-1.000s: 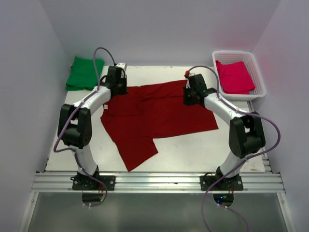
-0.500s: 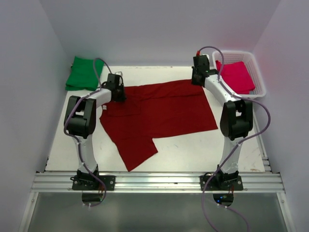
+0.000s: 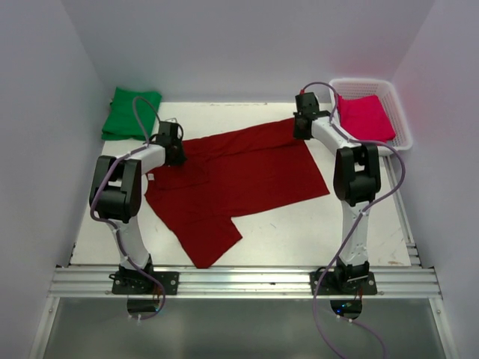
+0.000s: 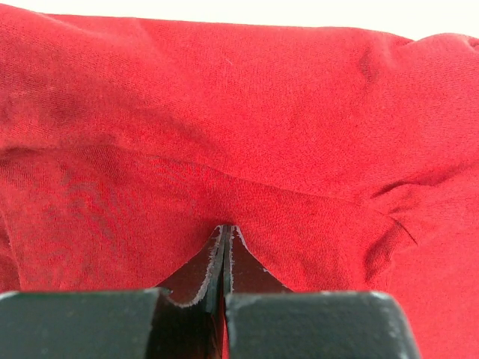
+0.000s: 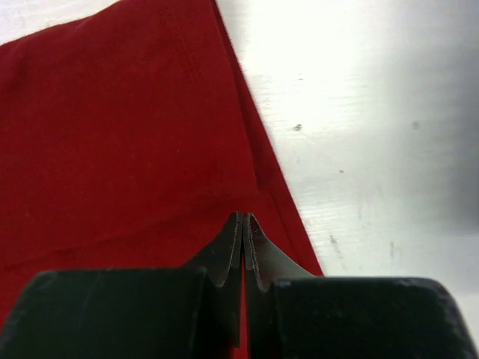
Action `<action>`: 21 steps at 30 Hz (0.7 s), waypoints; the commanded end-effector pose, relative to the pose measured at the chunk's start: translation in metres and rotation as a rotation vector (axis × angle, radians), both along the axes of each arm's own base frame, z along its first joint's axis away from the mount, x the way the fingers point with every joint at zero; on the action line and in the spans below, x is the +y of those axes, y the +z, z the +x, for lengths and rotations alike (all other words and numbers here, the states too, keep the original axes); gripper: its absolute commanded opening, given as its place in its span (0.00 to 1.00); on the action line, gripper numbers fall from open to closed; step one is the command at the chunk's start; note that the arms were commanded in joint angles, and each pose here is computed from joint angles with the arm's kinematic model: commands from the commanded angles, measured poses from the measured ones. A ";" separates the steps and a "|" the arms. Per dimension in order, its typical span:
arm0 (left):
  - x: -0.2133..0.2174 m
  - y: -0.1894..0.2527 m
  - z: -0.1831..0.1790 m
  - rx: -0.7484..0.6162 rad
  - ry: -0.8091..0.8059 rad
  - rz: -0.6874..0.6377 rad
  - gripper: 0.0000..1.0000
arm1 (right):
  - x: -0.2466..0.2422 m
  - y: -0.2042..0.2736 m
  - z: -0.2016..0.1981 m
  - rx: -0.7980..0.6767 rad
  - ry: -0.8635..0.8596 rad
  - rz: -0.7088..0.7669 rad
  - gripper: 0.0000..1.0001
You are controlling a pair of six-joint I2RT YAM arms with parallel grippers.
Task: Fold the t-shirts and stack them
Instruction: Fold the flattened tshirt in 1/3 of the way
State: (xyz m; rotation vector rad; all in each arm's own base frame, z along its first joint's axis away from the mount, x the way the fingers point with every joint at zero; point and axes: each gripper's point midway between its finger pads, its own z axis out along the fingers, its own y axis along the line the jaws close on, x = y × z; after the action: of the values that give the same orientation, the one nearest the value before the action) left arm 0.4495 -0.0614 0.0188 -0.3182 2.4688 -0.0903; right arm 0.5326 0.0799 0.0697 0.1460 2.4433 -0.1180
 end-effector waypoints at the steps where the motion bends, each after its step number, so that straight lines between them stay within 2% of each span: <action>1: 0.003 0.001 -0.008 0.019 0.005 -0.013 0.00 | 0.016 0.000 0.016 -0.030 0.052 0.079 0.00; 7: -0.002 0.008 -0.007 0.006 -0.026 -0.030 0.00 | 0.045 -0.019 0.025 -0.023 0.126 0.222 0.00; 10: -0.002 0.004 -0.008 0.017 -0.035 -0.027 0.00 | 0.046 -0.023 0.026 -0.012 0.123 0.225 0.00; 16: -0.006 -0.006 0.000 0.035 -0.058 -0.029 0.00 | 0.019 -0.033 0.006 0.031 0.051 0.106 0.00; 21: -0.012 -0.018 0.022 0.043 -0.087 -0.040 0.00 | -0.007 -0.040 -0.029 0.062 -0.014 0.024 0.00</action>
State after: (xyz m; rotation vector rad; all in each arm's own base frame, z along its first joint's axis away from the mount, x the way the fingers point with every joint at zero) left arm 0.4639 -0.0713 0.0186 -0.2789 2.4791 -0.1543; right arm 0.5261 0.0995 0.0233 0.1238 2.4956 0.0376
